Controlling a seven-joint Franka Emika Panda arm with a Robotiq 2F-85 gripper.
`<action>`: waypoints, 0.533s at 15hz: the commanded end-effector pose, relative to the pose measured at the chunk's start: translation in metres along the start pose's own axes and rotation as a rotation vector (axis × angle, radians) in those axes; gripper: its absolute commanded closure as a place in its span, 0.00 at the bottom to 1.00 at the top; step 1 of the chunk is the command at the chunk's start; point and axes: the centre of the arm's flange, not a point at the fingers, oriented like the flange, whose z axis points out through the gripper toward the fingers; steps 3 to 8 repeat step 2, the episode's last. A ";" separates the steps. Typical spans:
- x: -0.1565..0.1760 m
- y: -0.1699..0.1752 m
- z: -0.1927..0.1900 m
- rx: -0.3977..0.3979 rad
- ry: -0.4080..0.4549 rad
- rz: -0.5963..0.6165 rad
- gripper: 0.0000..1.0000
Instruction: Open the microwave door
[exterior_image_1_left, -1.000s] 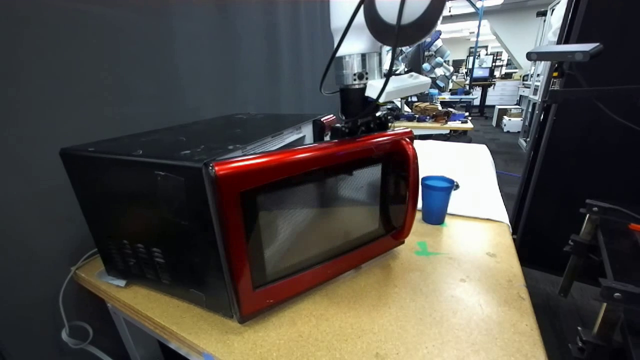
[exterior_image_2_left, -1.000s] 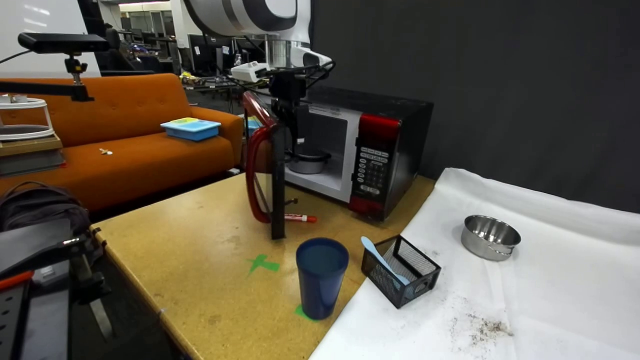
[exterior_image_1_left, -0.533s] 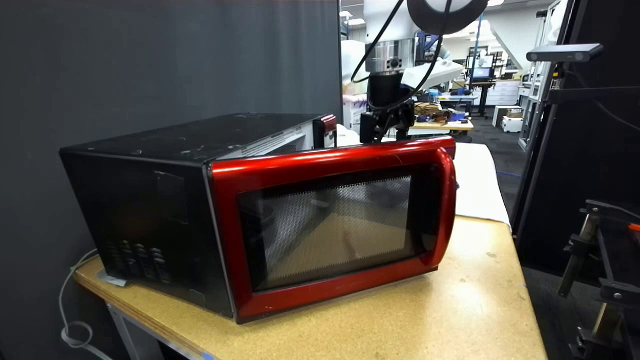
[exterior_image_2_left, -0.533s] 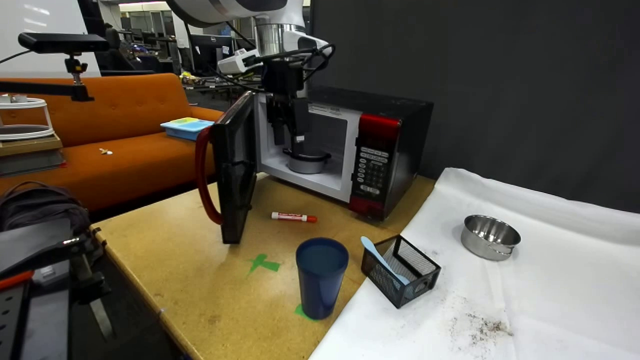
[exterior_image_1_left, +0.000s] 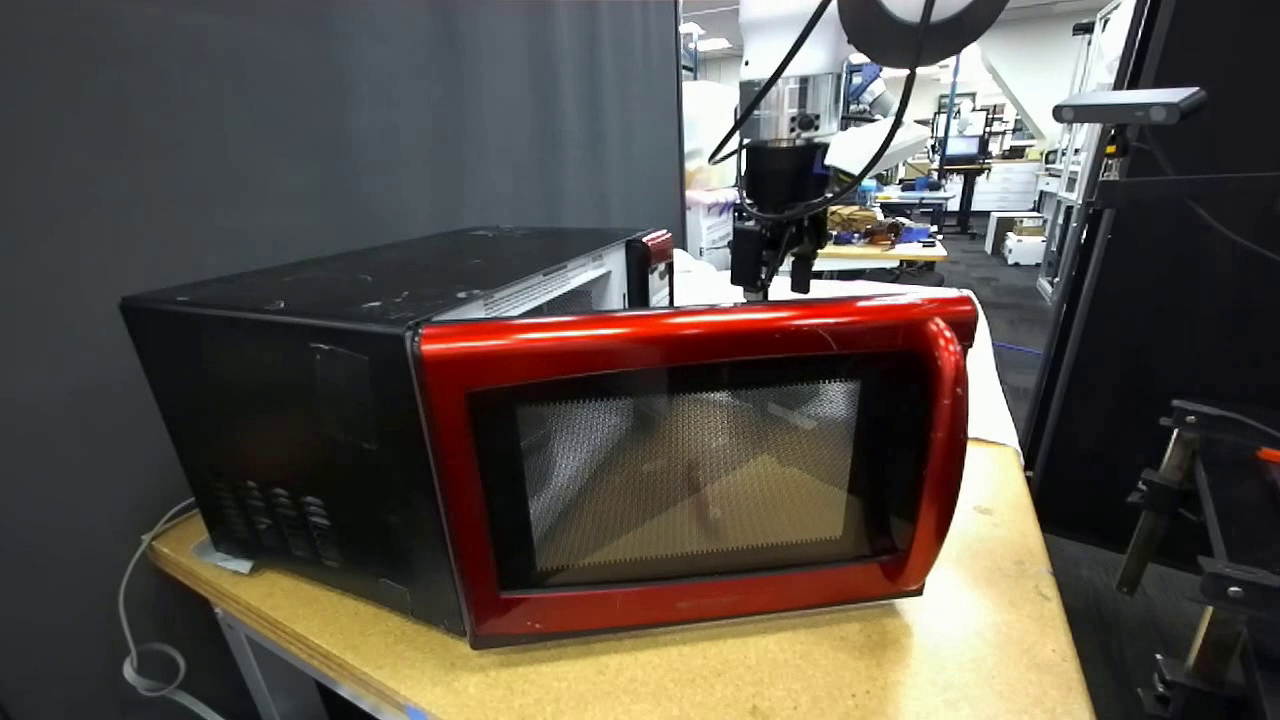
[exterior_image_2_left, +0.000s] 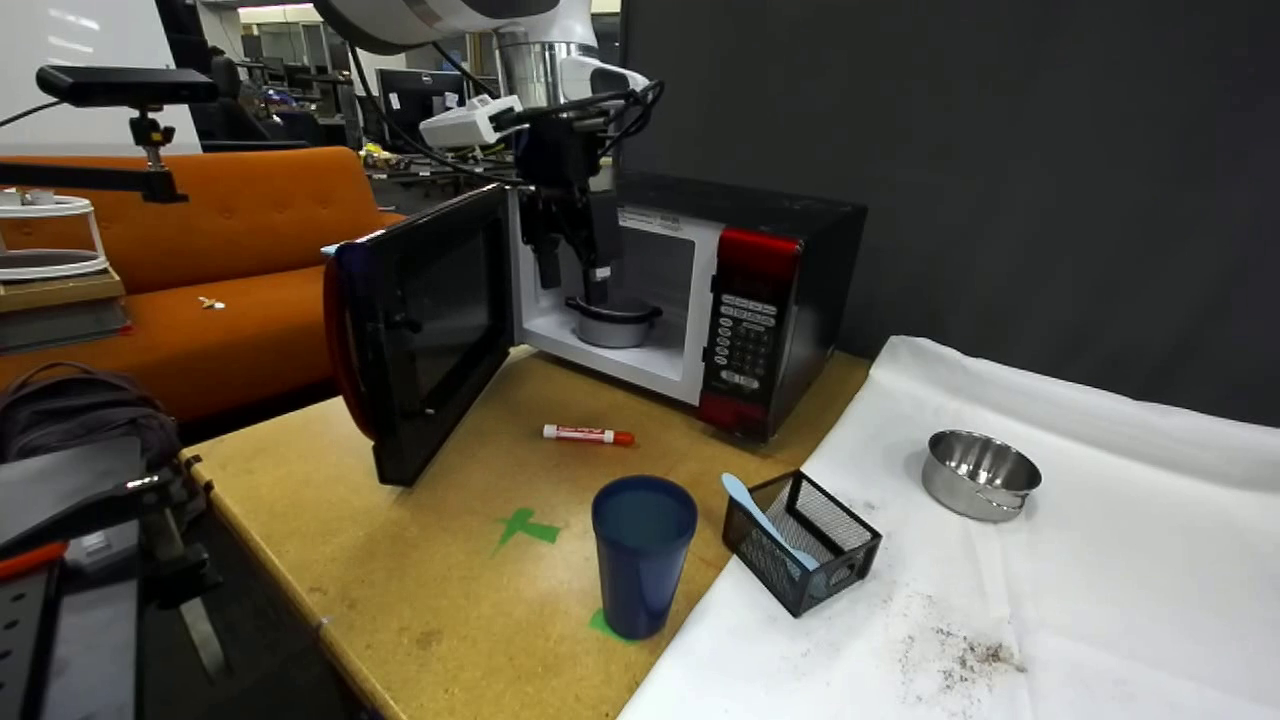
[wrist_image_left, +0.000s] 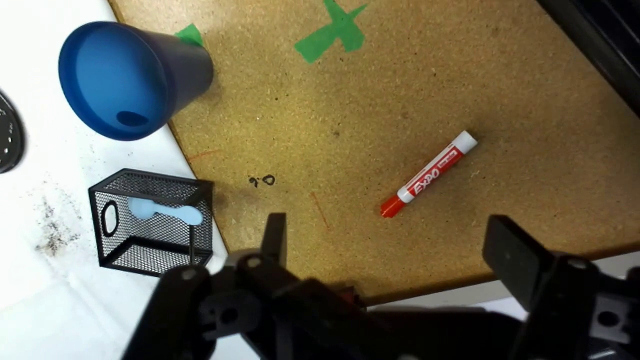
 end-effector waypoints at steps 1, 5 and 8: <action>-0.014 0.013 -0.003 0.020 0.043 -0.053 0.00; -0.015 0.015 -0.002 0.024 0.052 -0.058 0.00; -0.015 0.015 -0.002 0.024 0.052 -0.058 0.00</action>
